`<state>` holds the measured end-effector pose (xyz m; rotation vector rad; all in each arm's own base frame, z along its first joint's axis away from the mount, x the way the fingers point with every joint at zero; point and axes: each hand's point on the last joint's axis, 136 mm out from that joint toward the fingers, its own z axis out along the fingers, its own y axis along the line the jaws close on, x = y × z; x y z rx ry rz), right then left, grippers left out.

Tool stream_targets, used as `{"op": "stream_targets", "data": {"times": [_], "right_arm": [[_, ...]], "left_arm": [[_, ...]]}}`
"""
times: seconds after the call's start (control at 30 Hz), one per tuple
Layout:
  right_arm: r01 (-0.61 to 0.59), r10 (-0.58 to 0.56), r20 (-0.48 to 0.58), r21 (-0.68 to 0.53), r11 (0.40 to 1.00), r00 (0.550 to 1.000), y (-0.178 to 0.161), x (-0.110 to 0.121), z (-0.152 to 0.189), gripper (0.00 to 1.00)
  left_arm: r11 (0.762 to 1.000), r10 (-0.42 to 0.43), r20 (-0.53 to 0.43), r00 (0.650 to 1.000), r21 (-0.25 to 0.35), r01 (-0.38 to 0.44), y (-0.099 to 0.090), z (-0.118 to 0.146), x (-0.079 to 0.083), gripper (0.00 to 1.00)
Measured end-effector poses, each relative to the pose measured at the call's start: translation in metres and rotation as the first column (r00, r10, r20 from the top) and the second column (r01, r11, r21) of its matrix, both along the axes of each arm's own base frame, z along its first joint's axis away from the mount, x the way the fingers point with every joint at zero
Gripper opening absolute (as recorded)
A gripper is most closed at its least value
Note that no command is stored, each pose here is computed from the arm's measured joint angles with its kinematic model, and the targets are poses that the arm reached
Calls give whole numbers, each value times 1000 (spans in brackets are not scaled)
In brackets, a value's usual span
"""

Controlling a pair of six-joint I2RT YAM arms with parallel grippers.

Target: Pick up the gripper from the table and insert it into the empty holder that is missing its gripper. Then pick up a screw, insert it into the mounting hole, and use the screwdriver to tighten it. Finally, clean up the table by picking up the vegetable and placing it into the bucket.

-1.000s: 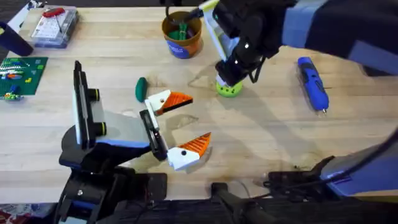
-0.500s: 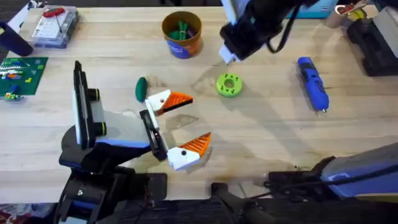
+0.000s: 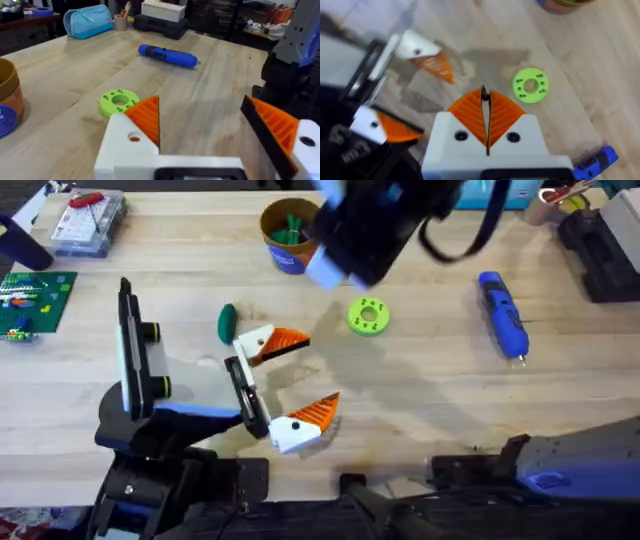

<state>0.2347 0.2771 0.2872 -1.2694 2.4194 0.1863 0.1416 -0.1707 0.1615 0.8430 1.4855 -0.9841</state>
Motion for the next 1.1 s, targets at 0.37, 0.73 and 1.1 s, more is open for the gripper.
{"op": "stream_targets", "data": {"times": [0.37,0.73,1.1], "right_arm": [[-272,272,37,-21,962,962,40,-52,1,3],[-293,292,73,-10,956,954,44,-45,7,3],[-290,286,110,13,957,952,56,-29,26,3]], "left_arm": [[1000,0,0,1000,0,0,0,0,0,990],[1000,0,0,1000,0,0,0,0,0,990],[1000,0,0,1000,0,0,0,0,0,990]]}}
